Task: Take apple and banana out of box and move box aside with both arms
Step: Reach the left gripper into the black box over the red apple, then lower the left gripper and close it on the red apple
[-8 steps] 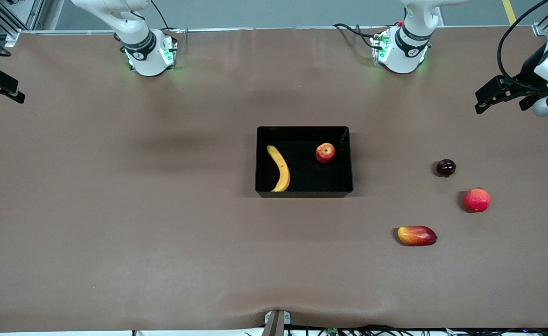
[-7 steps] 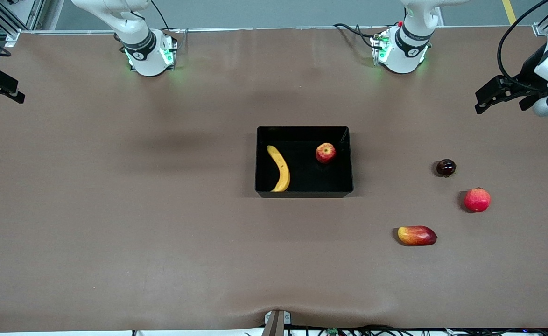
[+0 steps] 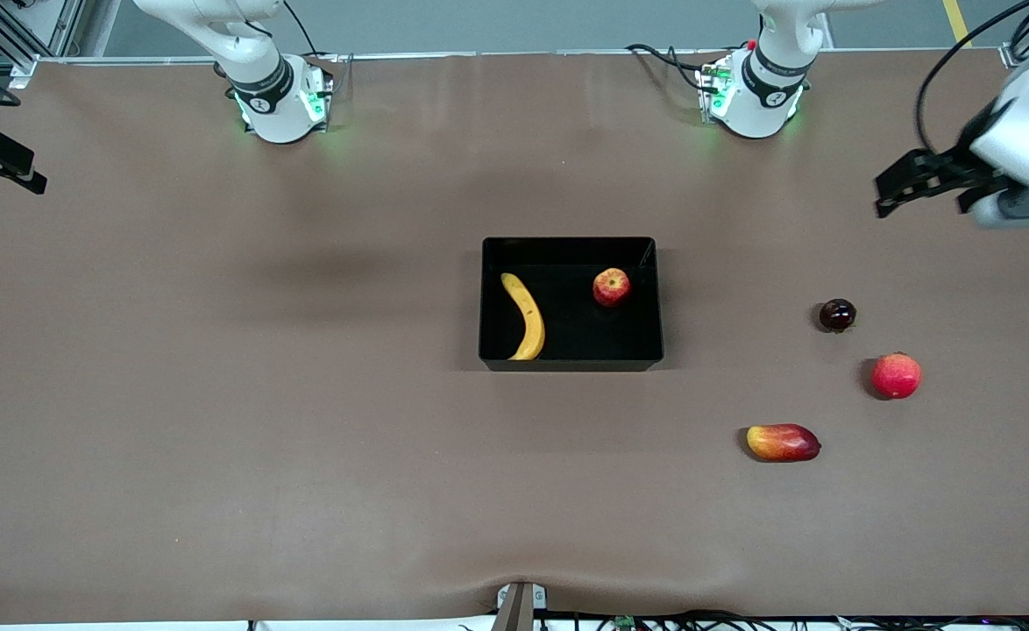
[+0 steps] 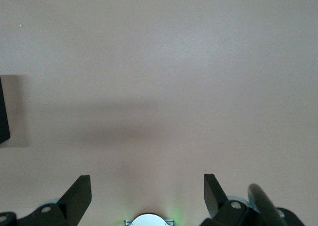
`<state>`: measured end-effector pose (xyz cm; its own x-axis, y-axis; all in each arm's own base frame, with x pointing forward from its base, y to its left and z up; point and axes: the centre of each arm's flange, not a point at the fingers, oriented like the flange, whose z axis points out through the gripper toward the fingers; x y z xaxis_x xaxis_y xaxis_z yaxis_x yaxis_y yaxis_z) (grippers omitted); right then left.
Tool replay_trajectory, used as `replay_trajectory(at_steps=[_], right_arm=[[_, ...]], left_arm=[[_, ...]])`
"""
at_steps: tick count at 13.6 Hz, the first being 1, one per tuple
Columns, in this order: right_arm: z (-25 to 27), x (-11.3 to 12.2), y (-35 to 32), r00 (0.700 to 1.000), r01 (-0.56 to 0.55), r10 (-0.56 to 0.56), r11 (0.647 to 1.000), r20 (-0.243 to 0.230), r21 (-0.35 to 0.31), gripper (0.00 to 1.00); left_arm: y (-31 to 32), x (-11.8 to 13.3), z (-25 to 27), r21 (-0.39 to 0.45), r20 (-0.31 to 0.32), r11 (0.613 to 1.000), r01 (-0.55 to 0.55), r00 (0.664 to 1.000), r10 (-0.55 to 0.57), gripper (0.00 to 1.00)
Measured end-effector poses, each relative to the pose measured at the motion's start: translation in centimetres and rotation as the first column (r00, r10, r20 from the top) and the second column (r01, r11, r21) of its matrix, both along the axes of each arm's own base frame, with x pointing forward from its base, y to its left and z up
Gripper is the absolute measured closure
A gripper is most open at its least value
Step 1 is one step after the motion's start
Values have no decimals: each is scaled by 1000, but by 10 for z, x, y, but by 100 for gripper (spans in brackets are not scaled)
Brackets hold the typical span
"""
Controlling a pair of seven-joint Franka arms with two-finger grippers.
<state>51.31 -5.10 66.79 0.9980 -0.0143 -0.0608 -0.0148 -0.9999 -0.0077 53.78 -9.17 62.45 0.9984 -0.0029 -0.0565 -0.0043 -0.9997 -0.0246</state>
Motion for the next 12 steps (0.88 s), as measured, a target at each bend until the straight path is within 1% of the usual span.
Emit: replay_trajectory(at_steps=[1, 2, 4, 5, 6, 8, 12], right_arm=[[0, 0, 0, 1000, 0, 0, 1000, 0, 0, 0], [0, 0, 0, 1000, 0, 0, 1000, 0, 0, 0], [0, 0, 0, 1000, 0, 0, 1000, -1, 0, 0], [0, 0, 0, 1000, 0, 0, 1000, -1, 0, 0], [0, 0, 0, 1000, 0, 0, 1000, -1, 0, 0], [0, 0, 0, 1000, 0, 0, 1000, -1, 0, 0], [0, 0, 0, 1000, 0, 0, 1000, -1, 0, 0]], left_arm=[[-21, 6, -19, -4, -13, 1000, 25, 1000, -25, 0], [-46, 14, -42, -13, -10, 999, 32, 999, -32, 0], [-99, 24, -102, -47, 28, 999, -2, 1000, 4, 0], [-122, 24, -134, -69, 53, 997, -39, 998, 43, 0], [-141, 19, -167, -86, 62, 993, -79, 994, 84, 0], [-171, 4, -215, -91, 29, 977, -194, 980, 197, 0], [-228, -25, -272, -36, -45, 927, -374, 927, 373, 0]])
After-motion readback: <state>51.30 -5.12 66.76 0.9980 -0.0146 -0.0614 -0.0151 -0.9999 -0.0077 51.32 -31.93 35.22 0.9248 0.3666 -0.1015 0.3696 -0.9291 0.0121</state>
